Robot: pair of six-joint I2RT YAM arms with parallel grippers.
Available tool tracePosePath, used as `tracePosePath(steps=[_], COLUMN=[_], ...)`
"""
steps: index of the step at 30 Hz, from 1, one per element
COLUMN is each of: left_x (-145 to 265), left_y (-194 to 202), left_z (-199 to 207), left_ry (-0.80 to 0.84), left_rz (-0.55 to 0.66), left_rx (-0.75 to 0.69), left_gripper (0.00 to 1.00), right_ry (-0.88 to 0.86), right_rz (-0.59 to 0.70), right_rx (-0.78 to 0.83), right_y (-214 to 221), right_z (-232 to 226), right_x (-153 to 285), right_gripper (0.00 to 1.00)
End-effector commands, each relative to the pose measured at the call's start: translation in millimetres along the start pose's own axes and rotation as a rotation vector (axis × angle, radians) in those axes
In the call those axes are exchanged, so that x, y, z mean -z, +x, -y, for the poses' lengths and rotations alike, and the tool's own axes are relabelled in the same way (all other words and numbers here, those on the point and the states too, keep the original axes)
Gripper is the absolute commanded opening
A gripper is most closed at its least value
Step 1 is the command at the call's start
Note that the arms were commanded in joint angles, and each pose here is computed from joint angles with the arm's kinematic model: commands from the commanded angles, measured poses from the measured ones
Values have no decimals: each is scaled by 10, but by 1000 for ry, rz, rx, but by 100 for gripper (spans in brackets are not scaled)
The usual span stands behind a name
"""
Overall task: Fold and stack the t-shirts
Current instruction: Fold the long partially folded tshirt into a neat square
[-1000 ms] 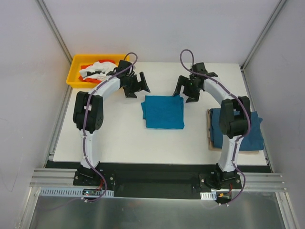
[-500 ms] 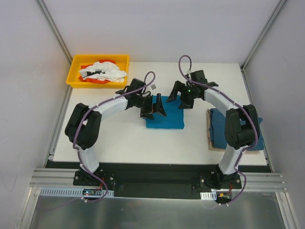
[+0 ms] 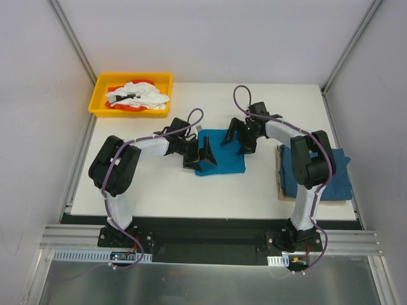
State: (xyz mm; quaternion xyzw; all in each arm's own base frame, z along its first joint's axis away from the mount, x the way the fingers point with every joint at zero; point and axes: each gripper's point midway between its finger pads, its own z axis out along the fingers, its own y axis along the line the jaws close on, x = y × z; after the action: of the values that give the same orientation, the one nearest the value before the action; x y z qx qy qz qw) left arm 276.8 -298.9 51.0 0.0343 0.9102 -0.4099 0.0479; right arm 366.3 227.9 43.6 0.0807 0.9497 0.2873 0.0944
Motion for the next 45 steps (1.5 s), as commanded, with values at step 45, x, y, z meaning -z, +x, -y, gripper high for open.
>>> tracePosePath(steps=[45], left_x=[1213], left_y=[219], left_z=[-465], left_ry=[-368], left_rz=[397], left_rx=[61], left_gripper=[99], right_ry=[339], right_rz=[116], right_rx=[279], right_y=[710], right_z=[40], right_x=[555], right_gripper=[97])
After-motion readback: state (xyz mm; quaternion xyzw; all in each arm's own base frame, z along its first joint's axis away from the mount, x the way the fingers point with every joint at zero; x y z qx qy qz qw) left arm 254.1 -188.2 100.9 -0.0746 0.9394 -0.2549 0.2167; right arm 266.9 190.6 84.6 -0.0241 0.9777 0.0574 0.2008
